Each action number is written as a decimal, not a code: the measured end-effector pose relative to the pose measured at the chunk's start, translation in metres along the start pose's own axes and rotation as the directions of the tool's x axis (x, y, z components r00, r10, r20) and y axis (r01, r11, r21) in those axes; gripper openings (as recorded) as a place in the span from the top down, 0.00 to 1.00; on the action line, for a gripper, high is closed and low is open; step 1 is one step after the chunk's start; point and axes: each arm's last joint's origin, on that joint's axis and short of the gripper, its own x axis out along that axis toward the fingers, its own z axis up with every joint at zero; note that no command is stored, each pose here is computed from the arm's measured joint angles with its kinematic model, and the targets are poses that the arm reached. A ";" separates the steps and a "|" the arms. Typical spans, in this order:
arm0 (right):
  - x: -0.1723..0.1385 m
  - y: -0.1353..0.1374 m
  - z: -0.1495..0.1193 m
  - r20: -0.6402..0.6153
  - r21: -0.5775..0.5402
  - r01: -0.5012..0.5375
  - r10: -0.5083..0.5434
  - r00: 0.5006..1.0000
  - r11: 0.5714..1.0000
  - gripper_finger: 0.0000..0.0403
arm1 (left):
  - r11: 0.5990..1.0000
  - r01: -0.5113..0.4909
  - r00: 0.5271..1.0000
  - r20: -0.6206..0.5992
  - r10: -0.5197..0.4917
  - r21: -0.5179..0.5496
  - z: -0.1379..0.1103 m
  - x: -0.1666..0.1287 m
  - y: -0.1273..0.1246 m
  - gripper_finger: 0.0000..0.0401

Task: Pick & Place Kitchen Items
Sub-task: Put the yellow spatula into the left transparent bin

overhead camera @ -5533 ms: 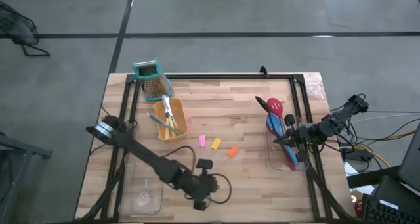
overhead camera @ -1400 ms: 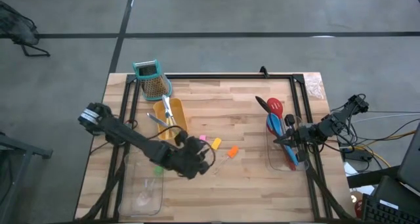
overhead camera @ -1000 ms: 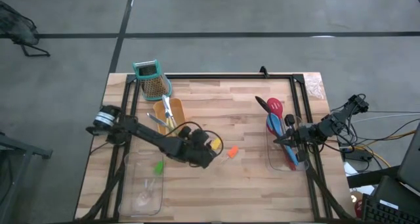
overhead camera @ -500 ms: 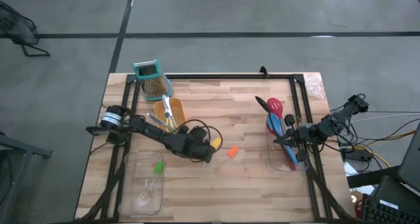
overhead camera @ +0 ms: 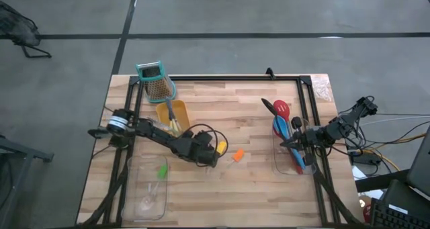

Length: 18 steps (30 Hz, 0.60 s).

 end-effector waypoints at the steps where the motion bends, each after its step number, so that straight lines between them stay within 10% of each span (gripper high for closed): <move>1: 0.000 0.000 0.000 0.000 0.001 0.000 0.000 1.000 1.000 0.98 | 1.000 0.001 1.000 -0.003 -0.001 -0.001 0.000 0.001 0.000 0.50; 18: 0.000 0.000 0.000 0.000 0.001 0.000 0.000 1.000 1.000 0.98 | 0.998 0.049 0.998 -0.031 -0.048 0.028 0.005 -0.008 -0.001 0.50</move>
